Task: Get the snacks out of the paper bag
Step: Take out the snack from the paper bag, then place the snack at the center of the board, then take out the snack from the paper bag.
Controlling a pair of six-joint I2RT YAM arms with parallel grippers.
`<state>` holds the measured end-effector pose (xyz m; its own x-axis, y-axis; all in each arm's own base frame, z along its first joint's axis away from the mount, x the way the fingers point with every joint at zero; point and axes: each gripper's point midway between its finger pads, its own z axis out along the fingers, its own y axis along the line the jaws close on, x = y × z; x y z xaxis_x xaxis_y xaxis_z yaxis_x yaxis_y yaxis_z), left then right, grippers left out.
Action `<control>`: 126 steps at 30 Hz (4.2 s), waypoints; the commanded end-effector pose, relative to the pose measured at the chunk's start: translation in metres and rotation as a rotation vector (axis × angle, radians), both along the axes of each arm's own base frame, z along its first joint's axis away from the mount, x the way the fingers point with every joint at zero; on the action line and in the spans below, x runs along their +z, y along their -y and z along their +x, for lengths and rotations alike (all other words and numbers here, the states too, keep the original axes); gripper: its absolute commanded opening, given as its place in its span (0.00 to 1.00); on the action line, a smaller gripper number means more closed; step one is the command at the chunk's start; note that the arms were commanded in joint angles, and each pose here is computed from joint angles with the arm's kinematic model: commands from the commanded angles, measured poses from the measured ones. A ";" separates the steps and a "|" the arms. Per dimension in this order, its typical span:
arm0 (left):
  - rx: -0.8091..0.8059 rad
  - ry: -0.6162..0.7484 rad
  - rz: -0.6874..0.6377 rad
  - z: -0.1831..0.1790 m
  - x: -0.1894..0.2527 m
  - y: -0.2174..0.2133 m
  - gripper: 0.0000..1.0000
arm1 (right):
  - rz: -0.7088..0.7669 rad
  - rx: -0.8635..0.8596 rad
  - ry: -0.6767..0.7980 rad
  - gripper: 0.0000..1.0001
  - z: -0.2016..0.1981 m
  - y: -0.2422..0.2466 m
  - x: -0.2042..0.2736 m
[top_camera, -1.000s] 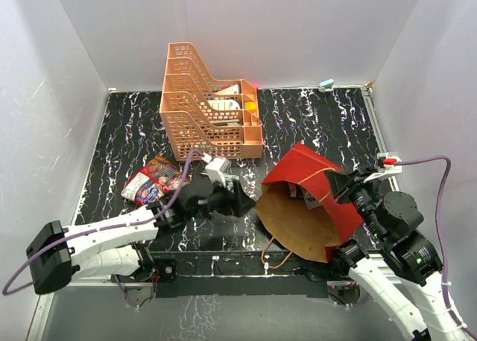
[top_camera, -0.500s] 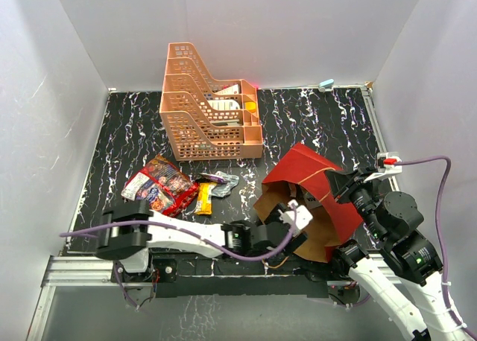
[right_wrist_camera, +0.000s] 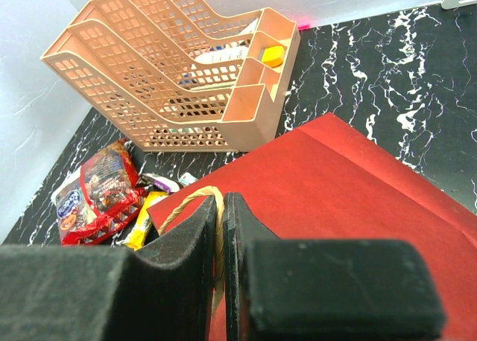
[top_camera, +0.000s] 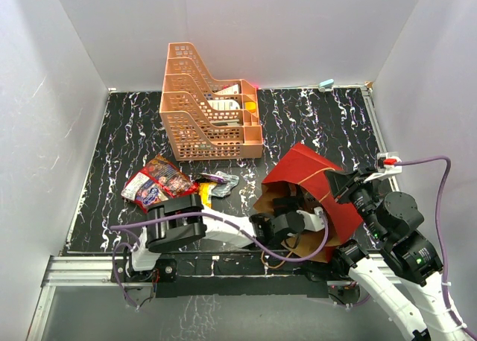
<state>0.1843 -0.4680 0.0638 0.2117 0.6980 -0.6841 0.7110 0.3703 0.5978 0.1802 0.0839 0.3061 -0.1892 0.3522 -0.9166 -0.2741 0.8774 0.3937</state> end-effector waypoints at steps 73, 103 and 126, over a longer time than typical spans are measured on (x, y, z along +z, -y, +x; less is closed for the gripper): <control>0.344 -0.285 -0.379 -0.032 0.142 -0.194 0.00 | 0.002 0.004 0.047 0.09 0.004 -0.002 0.011; 1.079 -0.511 -0.271 0.053 0.001 -0.275 0.38 | -0.012 0.036 0.024 0.09 0.007 -0.009 0.006; 0.514 -0.713 -0.830 0.021 0.149 -0.188 0.98 | -0.023 0.051 0.006 0.09 0.008 -0.013 0.002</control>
